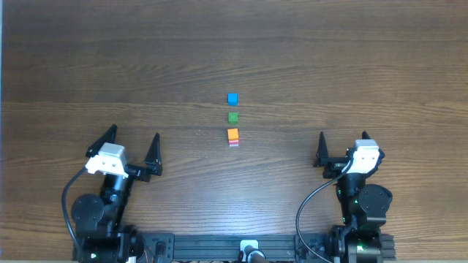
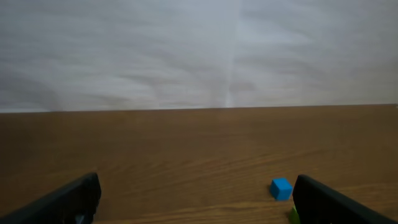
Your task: Stack Cubes
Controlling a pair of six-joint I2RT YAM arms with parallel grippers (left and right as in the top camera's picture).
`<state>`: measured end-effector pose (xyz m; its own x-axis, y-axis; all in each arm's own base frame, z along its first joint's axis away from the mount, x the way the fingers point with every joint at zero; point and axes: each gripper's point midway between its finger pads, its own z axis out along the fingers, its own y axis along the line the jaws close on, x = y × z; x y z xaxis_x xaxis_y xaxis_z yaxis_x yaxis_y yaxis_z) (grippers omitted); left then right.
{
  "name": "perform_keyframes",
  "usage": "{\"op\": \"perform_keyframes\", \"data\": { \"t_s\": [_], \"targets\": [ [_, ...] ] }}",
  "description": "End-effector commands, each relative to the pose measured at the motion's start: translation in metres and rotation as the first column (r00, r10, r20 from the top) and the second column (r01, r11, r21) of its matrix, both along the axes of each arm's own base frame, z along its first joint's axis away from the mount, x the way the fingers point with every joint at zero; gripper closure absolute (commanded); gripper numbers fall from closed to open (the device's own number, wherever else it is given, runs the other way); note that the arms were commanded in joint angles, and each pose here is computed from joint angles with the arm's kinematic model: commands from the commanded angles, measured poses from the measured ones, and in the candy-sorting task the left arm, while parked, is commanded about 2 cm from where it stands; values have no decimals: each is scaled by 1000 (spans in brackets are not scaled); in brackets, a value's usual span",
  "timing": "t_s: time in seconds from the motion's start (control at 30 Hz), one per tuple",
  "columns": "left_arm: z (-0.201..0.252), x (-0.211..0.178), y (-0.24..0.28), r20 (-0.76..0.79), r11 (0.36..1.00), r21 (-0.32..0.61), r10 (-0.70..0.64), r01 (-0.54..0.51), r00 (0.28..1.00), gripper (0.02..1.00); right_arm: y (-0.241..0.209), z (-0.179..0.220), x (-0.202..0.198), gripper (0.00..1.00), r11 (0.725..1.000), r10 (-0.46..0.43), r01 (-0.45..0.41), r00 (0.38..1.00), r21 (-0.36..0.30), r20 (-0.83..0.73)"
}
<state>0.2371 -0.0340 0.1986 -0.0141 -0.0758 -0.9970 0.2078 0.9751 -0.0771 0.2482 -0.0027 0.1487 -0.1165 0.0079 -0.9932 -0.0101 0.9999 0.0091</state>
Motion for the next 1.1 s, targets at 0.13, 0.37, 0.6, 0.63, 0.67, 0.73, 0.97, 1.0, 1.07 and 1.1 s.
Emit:
{"op": "perform_keyframes", "data": {
  "t_s": [0.13,0.37,0.6,0.63,0.67,0.73,0.97,1.0,1.07,1.1],
  "targets": [
    [-27,4,-2,-27,1000,20,-13,14,1000,23,0,-2,0,9,1000,-1,1,1000,2,0],
    [-36,5,-2,-47,1000,19,-13,14,999,20,0,-2,0,9,1000,-1,1,1000,2,0],
    [-36,5,-2,-47,1000,19,-13,14,999,20,0,-2,0,9,1000,-1,1,1000,2,0],
    [-36,5,-2,-47,1000,19,-13,14,999,23,0,-2,0,9,1000,-1,1,1000,2,0],
    [-36,5,-2,-47,1000,19,-13,14,999,20,0,-2,0,9,1000,-1,1,1000,2,0],
    [-36,5,-2,-47,1000,19,-13,14,999,20,0,-2,0,12,1000,-1,1,1000,2,0],
    [-36,5,-2,-47,1000,19,-13,14,999,20,0,-2,0,7,1000,-1,1,1000,2,0],
    [-36,5,-2,-47,1000,19,-13,14,999,20,0,-2,0,9,1000,-1,1,1000,2,0],
    [-36,5,-2,-47,1000,19,-13,14,999,20,0,-2,0,9,1000,-1,1,1000,2,0],
    [-36,5,-2,-47,1000,19,-13,14,999,20,0,-2,0,9,1000,-1,1,1000,2,0]
  ]
}}
